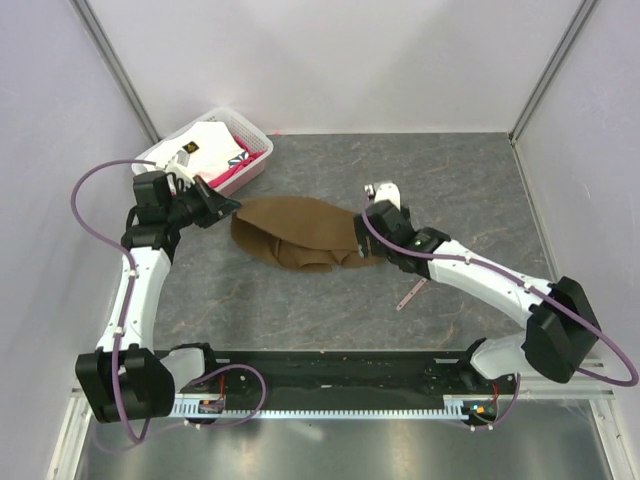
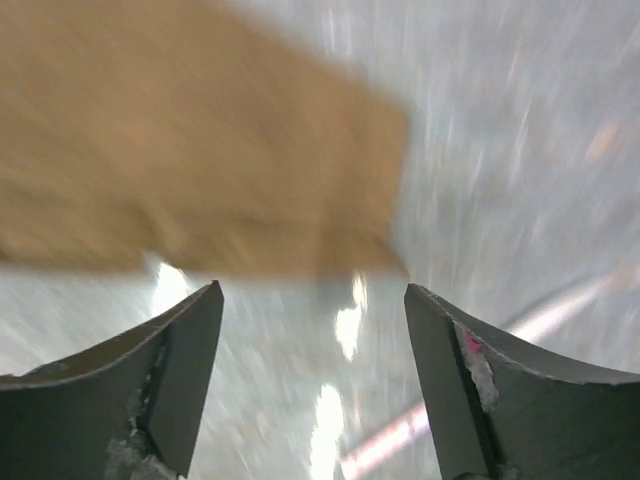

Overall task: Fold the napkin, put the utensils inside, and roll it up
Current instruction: Flatten the napkin out

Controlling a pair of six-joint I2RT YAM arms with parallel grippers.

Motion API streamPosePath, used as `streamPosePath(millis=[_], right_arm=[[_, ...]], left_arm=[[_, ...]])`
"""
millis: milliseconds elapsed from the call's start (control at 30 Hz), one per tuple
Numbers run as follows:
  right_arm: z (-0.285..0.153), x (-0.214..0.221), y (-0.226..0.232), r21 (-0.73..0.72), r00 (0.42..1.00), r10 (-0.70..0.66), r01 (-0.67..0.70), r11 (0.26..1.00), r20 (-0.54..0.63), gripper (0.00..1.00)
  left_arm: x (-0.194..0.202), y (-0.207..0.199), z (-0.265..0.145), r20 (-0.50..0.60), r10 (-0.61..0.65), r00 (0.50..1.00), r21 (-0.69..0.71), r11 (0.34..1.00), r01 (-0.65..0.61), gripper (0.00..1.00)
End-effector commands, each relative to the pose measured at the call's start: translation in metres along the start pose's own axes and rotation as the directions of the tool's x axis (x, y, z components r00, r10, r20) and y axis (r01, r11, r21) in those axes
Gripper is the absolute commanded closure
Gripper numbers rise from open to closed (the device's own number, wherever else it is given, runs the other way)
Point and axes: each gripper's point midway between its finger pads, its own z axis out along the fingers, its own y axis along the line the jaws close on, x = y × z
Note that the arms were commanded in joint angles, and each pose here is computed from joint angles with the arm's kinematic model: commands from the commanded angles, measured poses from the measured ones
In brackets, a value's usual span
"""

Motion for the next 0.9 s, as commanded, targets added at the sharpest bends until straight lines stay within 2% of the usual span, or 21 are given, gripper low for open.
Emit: streamPosePath(millis=[0, 133, 200, 333, 433, 567, 867], right_arm=[[-0.001, 0.048, -0.009, -0.008, 0.989, 0.085, -0.086, 0.996, -0.120, 0.16], [0.009, 0.071, -0.037, 0.040, 0.975, 0.139, -0.134, 0.990, -0.172, 0.16], [0.016, 0.073, -0.032, -0.037, 0.962, 0.190, -0.201, 0.979, -0.195, 0.18], [0.034, 0.055, -0.030, -0.099, 0.947, 0.272, -0.291, 0.952, -0.171, 0.21], [0.051, 0.048, -0.021, -0.136, 0.943, 0.280, -0.305, 0.943, -0.180, 0.30], [0.075, 0.059, -0.021, -0.113, 0.933, 0.270, -0.303, 0.946, -0.236, 0.36], [0.089, 0.078, -0.034, -0.063, 0.931, 0.246, -0.272, 0.960, -0.268, 0.42]], left_arm=[[0.001, 0.004, -0.001, 0.007, 0.078, 0.997, 0.012, 0.997, -0.078, 0.98], [0.006, 0.016, 0.004, -0.004, 0.086, 0.996, -0.021, 0.996, -0.086, 0.98], [0.007, 0.021, 0.006, -0.006, 0.084, 0.996, -0.037, 0.996, -0.084, 0.98], [0.012, 0.028, 0.009, -0.020, 0.092, 0.996, -0.050, 0.994, -0.093, 0.98], [0.012, 0.032, 0.009, -0.020, 0.101, 0.995, -0.061, 0.993, -0.102, 0.98], [0.014, 0.035, 0.009, -0.024, 0.105, 0.994, -0.072, 0.992, -0.106, 0.98], [0.014, 0.037, 0.011, -0.031, 0.102, 0.994, -0.072, 0.992, -0.104, 0.98]])
